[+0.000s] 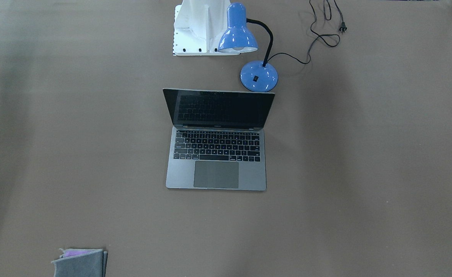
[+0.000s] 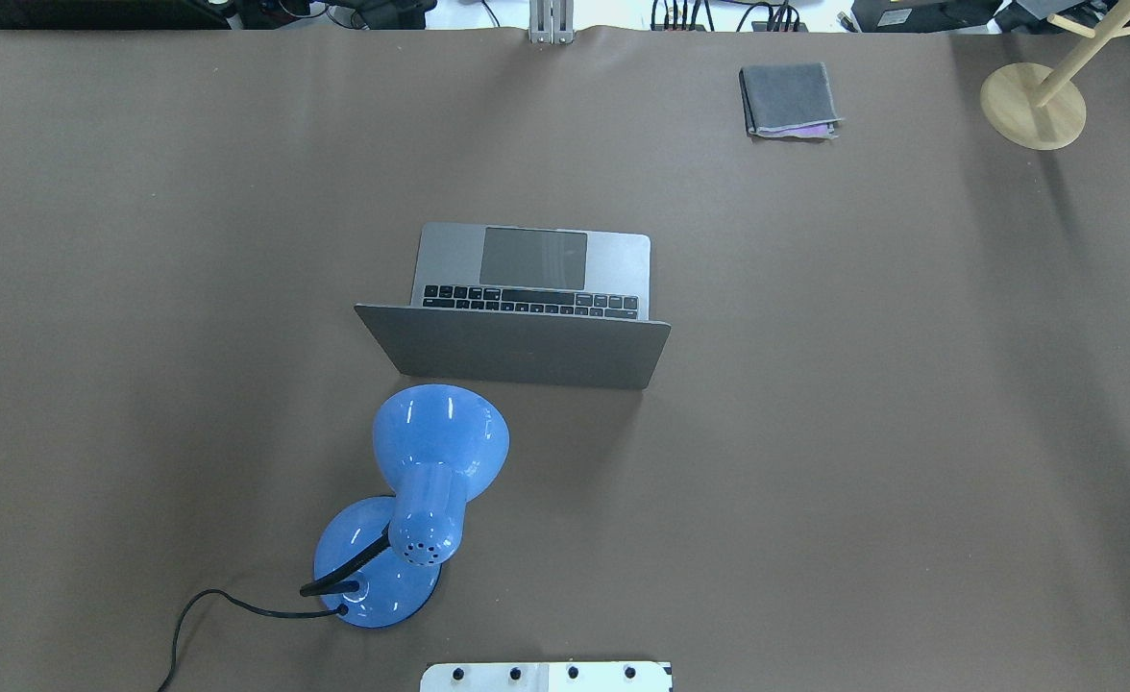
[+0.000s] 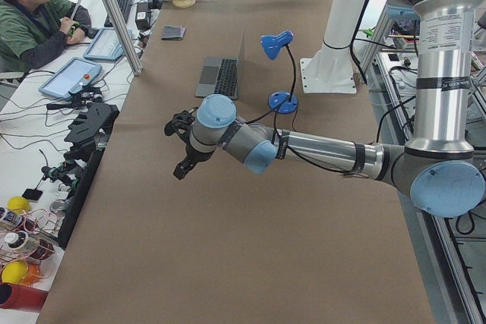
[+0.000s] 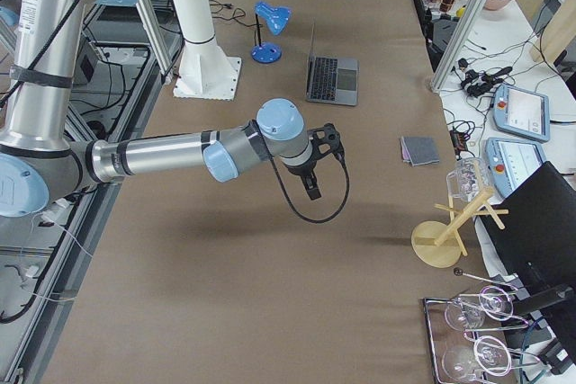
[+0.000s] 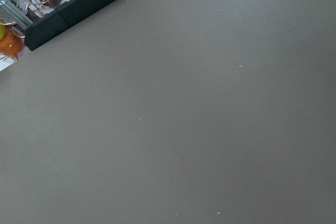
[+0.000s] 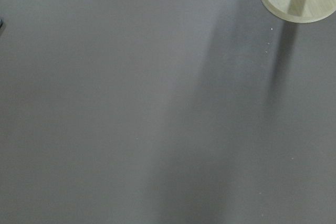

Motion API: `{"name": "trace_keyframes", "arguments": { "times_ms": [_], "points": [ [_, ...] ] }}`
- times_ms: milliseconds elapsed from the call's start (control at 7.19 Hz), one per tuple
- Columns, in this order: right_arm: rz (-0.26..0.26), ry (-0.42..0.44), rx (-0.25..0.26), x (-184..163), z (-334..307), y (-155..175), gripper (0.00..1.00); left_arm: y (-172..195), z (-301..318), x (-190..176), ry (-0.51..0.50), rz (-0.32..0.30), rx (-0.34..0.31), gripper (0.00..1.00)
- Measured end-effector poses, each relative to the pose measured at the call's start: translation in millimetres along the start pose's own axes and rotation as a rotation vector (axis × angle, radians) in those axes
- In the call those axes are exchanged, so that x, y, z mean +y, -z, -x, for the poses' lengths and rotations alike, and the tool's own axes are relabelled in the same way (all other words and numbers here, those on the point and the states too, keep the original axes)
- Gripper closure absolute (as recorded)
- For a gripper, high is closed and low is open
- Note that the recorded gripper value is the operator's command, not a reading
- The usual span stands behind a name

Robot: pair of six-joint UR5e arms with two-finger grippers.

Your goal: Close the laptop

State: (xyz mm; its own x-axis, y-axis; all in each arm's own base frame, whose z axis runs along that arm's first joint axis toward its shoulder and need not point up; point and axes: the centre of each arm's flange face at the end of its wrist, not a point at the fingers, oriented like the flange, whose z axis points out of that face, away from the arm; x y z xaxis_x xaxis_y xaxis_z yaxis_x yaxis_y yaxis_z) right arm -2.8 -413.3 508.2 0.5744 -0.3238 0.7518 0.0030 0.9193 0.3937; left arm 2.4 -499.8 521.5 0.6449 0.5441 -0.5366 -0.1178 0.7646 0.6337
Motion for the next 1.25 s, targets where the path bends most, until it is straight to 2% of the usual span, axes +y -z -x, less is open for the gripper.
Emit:
{"name": "trace_keyframes", "arguments": {
  "times_ms": [417, 557, 696, 835, 974, 1113, 1252],
  "points": [
    [-0.027, -0.113, -0.101, -10.6, 73.6, -44.8, 0.13, -45.4, -82.6, -32.2, 0.132, -0.012, 0.183, 0.01],
    [-0.05, -0.156, -0.133, -14.4, 110.8, -67.1, 0.26, -59.9, -116.8, -40.2, 0.17, -0.01, 0.252, 0.01],
    [-0.063, -0.202, -0.175, -14.6, 155.3, -89.2, 0.56, -73.2, -155.0, -45.5, 0.208, -0.01, 0.33, 0.1],
    [-0.053, -0.243, -0.226, -8.0, 200.5, -102.1, 0.99, -83.6, -192.4, -45.1, 0.243, -0.009, 0.412, 0.9],
    [-0.023, -0.275, -0.277, 2.9, 240.1, -106.7, 1.0, -91.1, -226.8, -41.2, 0.281, 0.003, 0.492, 1.0],
    [0.007, -0.294, -0.317, 14.2, 271.0, -107.8, 1.0, -95.7, -258.6, -38.2, 0.321, 0.023, 0.564, 1.0],
    [0.015, -0.308, -0.342, 22.7, 296.7, -109.1, 1.0, -96.6, -286.5, -40.9, 0.353, 0.038, 0.624, 1.0]
  ]
}}
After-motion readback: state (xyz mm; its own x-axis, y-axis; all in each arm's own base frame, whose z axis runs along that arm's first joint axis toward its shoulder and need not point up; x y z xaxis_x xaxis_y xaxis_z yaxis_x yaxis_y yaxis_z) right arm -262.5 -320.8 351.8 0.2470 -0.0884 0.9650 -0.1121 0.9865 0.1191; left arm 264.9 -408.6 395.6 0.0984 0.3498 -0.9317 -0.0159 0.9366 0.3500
